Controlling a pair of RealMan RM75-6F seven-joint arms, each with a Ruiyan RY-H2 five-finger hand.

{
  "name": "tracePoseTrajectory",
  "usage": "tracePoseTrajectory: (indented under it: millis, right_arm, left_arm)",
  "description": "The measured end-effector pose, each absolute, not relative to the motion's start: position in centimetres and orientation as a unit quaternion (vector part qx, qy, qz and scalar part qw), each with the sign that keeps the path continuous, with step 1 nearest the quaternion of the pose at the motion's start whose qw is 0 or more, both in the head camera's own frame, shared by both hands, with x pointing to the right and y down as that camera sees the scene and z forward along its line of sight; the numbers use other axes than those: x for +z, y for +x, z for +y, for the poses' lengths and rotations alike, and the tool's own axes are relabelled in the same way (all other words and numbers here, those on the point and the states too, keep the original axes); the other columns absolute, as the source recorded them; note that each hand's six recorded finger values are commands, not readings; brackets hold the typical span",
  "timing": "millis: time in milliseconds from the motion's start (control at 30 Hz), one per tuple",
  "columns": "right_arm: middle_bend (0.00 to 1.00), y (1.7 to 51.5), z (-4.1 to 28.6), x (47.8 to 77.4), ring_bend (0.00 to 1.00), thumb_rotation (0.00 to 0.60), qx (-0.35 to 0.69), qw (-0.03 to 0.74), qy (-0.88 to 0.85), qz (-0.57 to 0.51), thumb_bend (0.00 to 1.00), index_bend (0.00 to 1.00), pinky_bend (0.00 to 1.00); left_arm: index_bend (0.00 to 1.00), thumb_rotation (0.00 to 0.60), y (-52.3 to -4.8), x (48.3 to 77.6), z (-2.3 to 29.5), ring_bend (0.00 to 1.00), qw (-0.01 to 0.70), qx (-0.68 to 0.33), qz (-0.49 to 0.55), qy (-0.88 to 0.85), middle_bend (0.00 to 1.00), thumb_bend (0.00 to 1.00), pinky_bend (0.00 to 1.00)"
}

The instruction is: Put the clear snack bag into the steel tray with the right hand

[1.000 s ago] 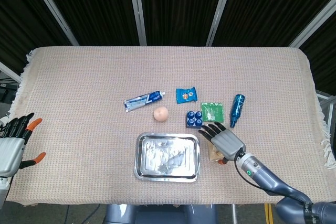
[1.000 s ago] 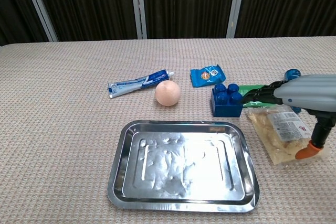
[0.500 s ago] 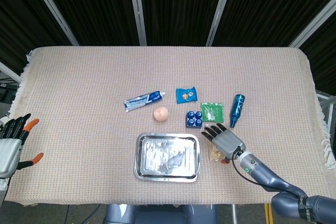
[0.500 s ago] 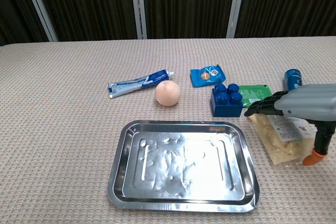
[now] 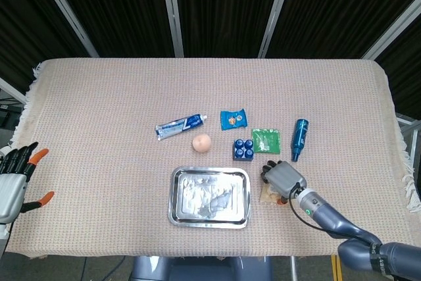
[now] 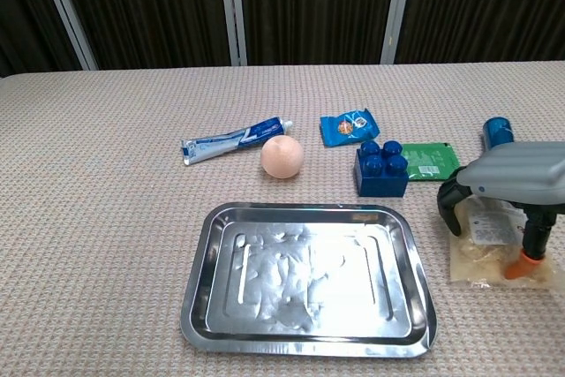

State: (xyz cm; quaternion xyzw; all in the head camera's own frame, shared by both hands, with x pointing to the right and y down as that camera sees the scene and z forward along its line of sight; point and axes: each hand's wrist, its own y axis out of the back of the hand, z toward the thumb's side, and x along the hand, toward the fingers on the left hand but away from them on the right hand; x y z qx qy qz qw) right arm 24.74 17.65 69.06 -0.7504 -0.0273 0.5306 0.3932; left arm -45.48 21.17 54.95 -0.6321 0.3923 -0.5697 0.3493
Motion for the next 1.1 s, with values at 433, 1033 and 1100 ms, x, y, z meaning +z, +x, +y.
tracePoseTrajectory:
  millis: [433,1033,1100]
  right_arm:
    - [0.41,24.0,17.2,67.4,0.38,0.6,0.506,0.408,-0.758,-0.056,0.16,0.59,0.56]
    - [0.41,16.8,18.3,61.8,0.38,0.6,0.379,0.355,-0.848,-0.105,0.16,0.58,0.56]
    - [0.41,15.4,18.5,61.9,0.37,0.6,0.363,0.346,-0.859,-0.104,0.16,0.58,0.56]
  left_arm:
    - [0.13,0.6,-45.5,54.8,21.1,0.0,0.352,-0.569,0.394,-0.631,0.0,0.18,0.0]
    - [0.13,0.6,-45.2,54.5,20.9,0.0,0.361,-0.565,0.391,-0.63,0.0,0.18,0.0]
    - [0.13,0.6,-45.3,54.5,20.9,0.0,0.36,-0.567,0.39,-0.631,0.0,0.18,0.0]
